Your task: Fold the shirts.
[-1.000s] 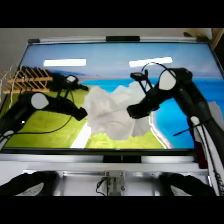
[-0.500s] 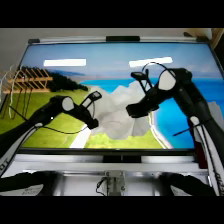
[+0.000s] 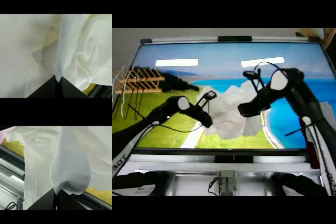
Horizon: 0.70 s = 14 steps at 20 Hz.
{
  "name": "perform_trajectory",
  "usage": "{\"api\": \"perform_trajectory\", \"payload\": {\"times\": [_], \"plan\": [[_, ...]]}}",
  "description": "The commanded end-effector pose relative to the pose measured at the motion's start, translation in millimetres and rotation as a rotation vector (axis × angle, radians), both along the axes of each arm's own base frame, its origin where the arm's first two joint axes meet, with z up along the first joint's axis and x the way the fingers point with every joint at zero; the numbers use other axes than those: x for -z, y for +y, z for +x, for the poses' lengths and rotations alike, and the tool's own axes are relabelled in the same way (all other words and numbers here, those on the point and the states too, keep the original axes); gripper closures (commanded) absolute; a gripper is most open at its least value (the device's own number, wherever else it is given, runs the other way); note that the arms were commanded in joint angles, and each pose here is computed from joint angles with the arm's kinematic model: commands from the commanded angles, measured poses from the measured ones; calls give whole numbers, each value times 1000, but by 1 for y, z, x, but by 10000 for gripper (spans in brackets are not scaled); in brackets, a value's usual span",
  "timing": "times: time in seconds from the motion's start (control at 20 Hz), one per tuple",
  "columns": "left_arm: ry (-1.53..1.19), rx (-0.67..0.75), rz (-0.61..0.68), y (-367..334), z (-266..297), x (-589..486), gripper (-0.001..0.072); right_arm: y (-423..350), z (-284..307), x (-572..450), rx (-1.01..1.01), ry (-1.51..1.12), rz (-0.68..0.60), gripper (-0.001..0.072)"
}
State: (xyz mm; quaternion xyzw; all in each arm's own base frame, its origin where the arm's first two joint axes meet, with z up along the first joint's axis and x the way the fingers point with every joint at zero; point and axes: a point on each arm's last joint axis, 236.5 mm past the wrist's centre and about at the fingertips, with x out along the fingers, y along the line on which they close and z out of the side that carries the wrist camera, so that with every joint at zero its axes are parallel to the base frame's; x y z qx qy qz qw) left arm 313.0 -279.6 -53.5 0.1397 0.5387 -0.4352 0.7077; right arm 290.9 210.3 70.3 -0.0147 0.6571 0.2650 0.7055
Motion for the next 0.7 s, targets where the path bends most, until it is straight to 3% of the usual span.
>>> {"api": "perform_trajectory", "payload": {"times": [0.0,0.1,0.25,0.35,0.45,0.55,0.65], "plan": [[0,-67,-58,-2,19,-44,659,0,-1,-2,-44,-12,-1,647],[-140,-162,-152,4,61,-119,659,-5,-9,-13,-193,-38,-17,647],[-365,-356,-326,39,103,-261,659,-26,11,-57,-181,-158,-101,647],[-514,-447,-441,68,95,-355,660,-18,33,-112,-95,-307,-41,647],[-624,-517,-494,93,69,-415,660,4,46,-173,-25,-457,100,648],[-615,-591,-431,117,42,-418,661,22,51,-206,0,-560,166,648],[-502,-663,-254,144,21,-375,661,32,51,-202,26,-561,144,648]]}}
